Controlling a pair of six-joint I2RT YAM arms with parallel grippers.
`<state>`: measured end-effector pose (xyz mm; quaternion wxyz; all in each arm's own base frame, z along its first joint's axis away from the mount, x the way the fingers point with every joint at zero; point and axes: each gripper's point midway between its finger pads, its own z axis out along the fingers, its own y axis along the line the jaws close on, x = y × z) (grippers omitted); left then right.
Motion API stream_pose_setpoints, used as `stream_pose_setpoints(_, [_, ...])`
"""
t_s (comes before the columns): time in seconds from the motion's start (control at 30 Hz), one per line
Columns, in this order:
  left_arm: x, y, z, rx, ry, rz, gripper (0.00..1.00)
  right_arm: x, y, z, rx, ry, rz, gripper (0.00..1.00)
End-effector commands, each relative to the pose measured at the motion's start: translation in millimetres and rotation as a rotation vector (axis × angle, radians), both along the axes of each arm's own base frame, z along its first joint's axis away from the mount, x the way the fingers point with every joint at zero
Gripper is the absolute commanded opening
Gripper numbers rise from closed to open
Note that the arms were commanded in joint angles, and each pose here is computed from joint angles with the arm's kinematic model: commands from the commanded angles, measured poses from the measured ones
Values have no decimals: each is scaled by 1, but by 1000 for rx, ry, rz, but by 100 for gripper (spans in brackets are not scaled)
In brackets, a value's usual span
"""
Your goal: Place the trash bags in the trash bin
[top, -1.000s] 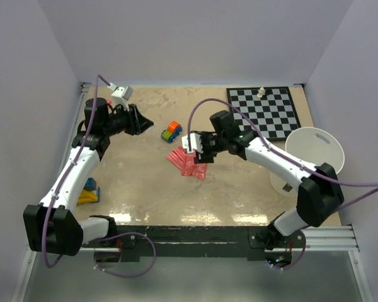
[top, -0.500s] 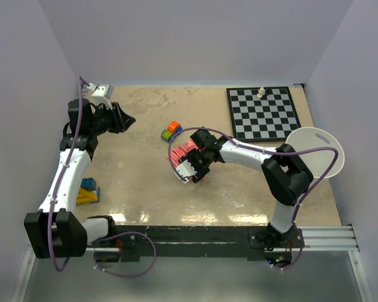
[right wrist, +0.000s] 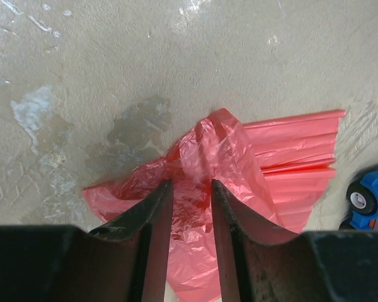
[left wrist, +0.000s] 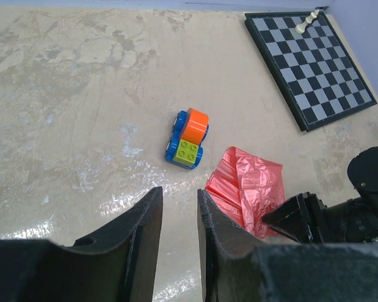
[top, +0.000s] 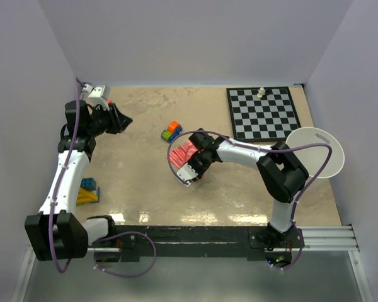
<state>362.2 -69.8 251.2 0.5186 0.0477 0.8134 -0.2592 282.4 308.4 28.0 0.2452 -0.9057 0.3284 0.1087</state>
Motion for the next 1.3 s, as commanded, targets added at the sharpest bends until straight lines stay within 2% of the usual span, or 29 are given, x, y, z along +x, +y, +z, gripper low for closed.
stream_pose_setpoints(0.0, [4,1,8,-17,-31,0,33,1,13,10,33,2,23,34])
stream_pose_setpoints(0.33, [2,1,3,-20,-21,-11,33,-5,16,-6,6,75,-28,31])
stream_pose_setpoints(0.4, [1,-1,0,-26,-17,-16,33,-6,15,-11,-3,86,-32,22])
stream_pose_setpoints(0.5, [1,-2,-1,-29,-15,-24,33,-8,17,-11,2,111,-46,4])
stream_pose_setpoints(0.53, [1,-2,-1,-29,-19,-28,33,-9,19,-8,12,119,-55,1])
stream_pose_setpoints(0.6, [0,-4,-2,-35,-20,-38,33,-8,22,6,48,124,-76,0])
stream_pose_setpoints(0.73, [-8,-16,-11,-80,-3,-103,32,5,36,76,216,142,-173,0])
stream_pose_setpoints(0.83, [-25,-39,-11,-163,-18,-253,33,22,45,141,377,170,-292,0])
stream_pose_setpoints(0.97, [-45,-66,11,-249,-105,-442,33,43,48,214,603,222,-481,0])
stream_pose_setpoints(1.17, [-59,-107,43,-324,-170,-606,45,63,51,291,883,210,-636,0])
stream_pose_setpoints(1.27, [-55,-118,55,-359,-185,-625,53,65,55,303,916,224,-644,0])
